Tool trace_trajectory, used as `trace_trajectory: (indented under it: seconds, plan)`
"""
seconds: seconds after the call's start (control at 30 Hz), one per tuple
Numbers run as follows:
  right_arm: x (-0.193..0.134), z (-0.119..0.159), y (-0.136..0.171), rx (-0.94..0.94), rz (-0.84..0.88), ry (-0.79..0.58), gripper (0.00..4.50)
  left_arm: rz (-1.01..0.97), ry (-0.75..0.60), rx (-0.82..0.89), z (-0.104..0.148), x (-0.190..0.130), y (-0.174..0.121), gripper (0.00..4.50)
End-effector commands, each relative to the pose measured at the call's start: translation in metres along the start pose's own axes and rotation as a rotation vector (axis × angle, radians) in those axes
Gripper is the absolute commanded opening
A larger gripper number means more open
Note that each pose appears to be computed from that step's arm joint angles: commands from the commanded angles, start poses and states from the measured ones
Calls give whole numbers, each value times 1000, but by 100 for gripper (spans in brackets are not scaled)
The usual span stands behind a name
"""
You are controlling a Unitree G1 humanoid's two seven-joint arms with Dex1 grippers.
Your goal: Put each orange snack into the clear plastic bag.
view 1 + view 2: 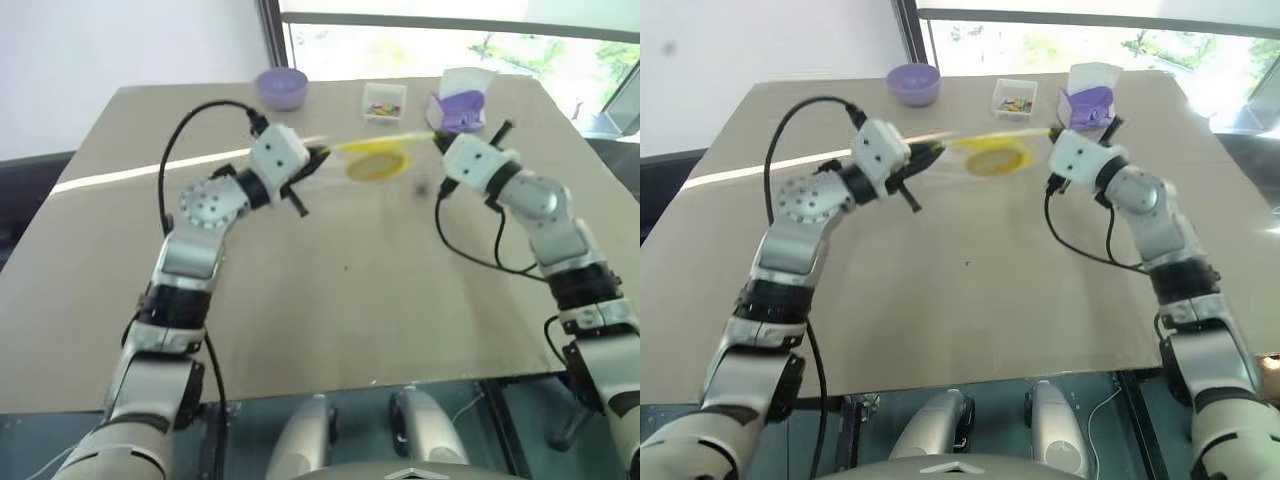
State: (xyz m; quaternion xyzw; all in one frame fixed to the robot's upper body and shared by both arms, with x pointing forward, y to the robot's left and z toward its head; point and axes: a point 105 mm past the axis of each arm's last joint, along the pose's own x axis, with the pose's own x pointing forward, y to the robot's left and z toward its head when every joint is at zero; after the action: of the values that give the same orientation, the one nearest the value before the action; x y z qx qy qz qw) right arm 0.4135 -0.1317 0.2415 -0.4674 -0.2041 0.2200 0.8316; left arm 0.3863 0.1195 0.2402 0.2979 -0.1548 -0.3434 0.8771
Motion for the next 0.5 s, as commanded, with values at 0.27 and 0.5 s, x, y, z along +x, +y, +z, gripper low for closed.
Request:
trace_trajectory:
  seconds: [0.27, 0.5]
  plan:
    - [-11, -12, -51, -38, -102, 53, 5, 133, -60, -179, 12, 24, 52, 0]
    - [-11, -31, -34, -10, 47, 127, 5, 27, -86, -248, 19, 37, 43, 0]
